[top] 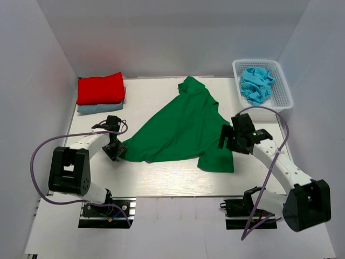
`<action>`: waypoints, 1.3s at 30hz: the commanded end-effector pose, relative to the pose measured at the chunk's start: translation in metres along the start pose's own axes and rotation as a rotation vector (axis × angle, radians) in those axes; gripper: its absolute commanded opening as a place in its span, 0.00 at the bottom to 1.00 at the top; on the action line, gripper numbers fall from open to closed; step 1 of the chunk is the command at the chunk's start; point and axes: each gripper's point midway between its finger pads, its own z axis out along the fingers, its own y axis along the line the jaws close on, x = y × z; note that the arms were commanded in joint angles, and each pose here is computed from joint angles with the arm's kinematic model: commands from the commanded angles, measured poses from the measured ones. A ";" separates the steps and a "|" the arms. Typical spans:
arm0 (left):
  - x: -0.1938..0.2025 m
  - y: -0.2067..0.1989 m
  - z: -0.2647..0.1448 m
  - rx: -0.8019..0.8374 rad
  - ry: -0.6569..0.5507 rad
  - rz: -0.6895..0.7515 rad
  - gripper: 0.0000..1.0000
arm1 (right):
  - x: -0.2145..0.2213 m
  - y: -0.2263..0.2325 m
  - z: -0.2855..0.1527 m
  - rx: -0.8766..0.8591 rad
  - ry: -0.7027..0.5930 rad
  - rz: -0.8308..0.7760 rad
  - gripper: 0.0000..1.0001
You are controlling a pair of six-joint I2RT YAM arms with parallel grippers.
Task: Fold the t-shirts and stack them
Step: Flatten out the tshirt
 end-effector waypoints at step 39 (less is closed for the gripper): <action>-0.129 -0.069 -0.347 0.772 -0.639 -0.032 0.00 | -0.209 0.004 -0.253 0.000 -0.815 0.172 0.00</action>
